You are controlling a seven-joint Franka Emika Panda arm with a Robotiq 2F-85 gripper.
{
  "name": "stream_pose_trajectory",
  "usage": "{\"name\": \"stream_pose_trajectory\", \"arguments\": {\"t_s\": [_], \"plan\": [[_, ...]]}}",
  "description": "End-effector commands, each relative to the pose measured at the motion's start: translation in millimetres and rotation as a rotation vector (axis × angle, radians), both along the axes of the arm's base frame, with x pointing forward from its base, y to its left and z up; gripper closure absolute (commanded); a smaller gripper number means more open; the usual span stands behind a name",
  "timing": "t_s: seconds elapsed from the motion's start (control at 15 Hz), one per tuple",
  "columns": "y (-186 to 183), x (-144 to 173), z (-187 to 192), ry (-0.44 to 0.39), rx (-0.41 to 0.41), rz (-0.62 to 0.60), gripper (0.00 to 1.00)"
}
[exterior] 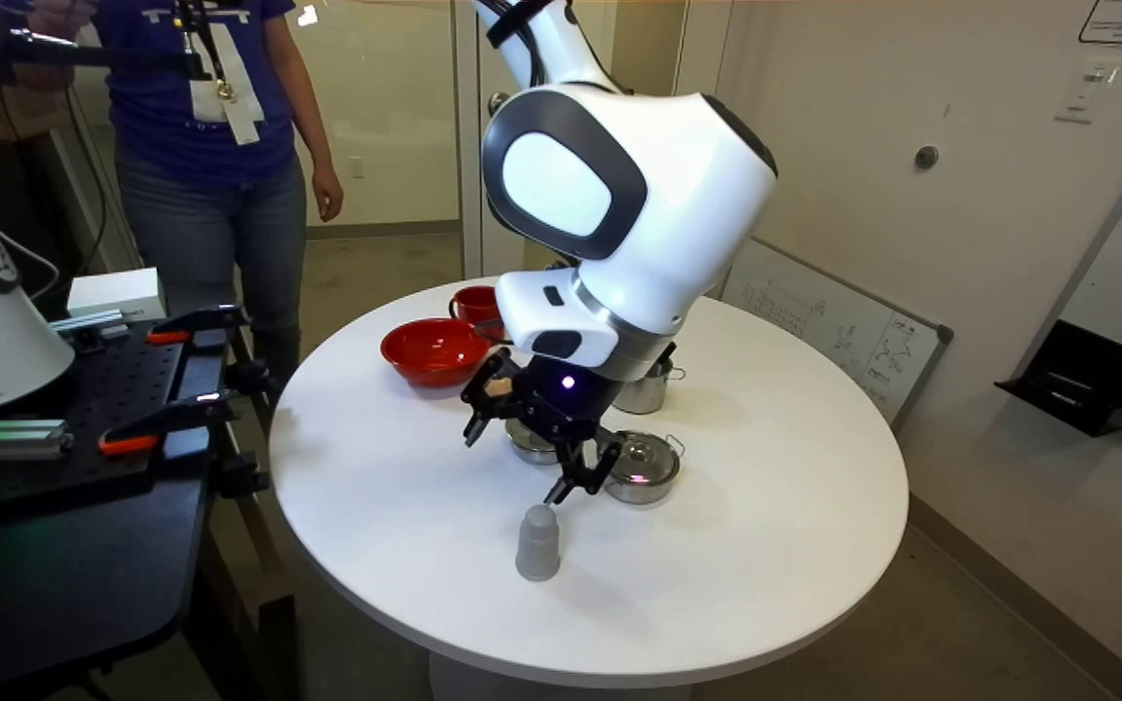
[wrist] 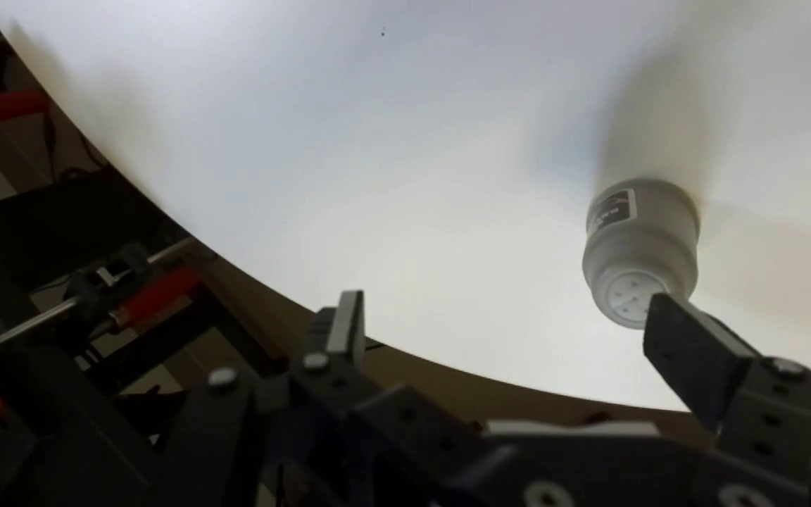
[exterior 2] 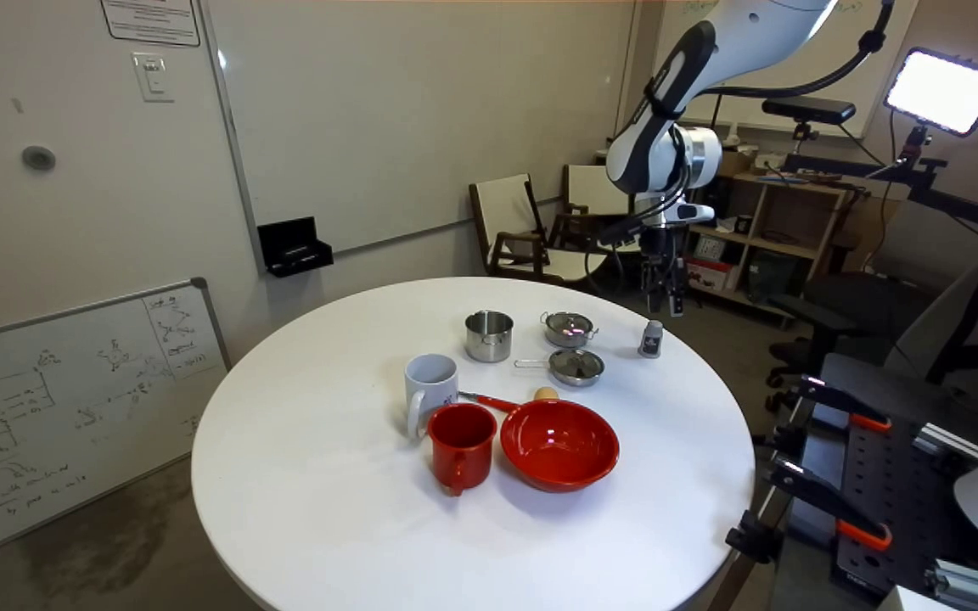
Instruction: Move the salt shaker to the left
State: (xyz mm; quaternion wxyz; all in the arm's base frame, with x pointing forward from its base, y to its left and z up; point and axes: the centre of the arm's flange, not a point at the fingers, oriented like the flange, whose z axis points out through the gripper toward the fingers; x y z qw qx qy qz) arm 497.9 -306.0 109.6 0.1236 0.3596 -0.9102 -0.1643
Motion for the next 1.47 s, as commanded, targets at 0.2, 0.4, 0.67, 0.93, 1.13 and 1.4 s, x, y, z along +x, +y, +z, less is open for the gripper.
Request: {"name": "stream_pose_trajectory", "arguments": {"t_s": [0.2, 0.4, 0.67, 0.93, 1.13, 1.4], "plan": [[0, 2, -5, -0.006, -0.016, -0.014, 0.00], [-8, 6, -12, -0.018, -0.084, -0.058, 0.00], [-19, 8, -19, -0.031, -0.141, -0.093, 0.00], [-22, 9, -25, -0.023, -0.152, -0.116, 0.00], [-22, 12, -27, -0.028, -0.157, -0.136, 0.00], [-23, 16, -32, -0.026, -0.158, -0.146, 0.00]]}}
